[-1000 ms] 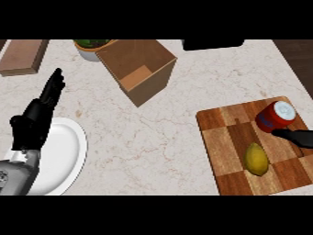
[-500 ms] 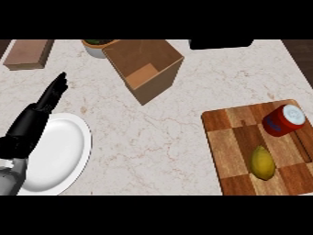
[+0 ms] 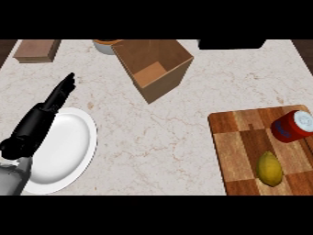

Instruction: Pick the lemon from the cutting board and place it in the cardboard box

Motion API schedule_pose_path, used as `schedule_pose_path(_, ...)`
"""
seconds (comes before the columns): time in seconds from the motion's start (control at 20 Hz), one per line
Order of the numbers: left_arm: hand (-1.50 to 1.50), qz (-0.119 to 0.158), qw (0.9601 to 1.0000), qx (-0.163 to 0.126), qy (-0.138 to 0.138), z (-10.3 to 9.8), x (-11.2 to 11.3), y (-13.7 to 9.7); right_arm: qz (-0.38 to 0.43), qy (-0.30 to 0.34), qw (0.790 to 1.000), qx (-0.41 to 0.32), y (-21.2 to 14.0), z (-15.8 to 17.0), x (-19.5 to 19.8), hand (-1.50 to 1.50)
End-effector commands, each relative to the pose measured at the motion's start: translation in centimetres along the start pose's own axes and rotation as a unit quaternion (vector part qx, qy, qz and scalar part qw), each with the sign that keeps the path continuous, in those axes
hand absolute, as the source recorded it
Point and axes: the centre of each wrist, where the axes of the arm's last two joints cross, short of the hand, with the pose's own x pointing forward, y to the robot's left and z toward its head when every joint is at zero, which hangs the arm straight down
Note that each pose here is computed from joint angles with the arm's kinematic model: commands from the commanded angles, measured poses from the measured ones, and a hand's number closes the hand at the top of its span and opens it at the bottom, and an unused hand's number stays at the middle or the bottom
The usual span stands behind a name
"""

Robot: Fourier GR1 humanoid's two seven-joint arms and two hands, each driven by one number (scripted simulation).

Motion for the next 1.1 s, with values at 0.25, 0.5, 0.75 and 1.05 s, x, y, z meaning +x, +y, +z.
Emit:
schedule_pose_path(0.25, 0.0, 0.004, 0.9998, -0.011, -0.015, -1.4, 0.5, -0.7, 0.11, 0.068, 0.987, 0.099, -0.5, 0.4, 8.4, -1.5)
schedule_pose_path(0.5, 0.0, 0.002, 0.9997, -0.017, -0.019, -0.8, -0.8, 1.0, 0.126, 0.11, 0.975, 0.147, 0.7, 0.3, 10.5, -1.5)
schedule_pose_path(0.75, 0.0, -0.003, 0.9994, -0.025, -0.023, -1.9, 0.7, -0.7, 0.116, 0.141, 0.97, 0.162, 3.1, -1.5, 11.9, -1.5)
schedule_pose_path(1.05, 0.0, 0.007, 0.9998, -0.016, -0.008, -0.8, -0.7, -1.3, 0.125, 0.153, 0.964, 0.178, 6.9, -2.2, 12.5, -1.5)
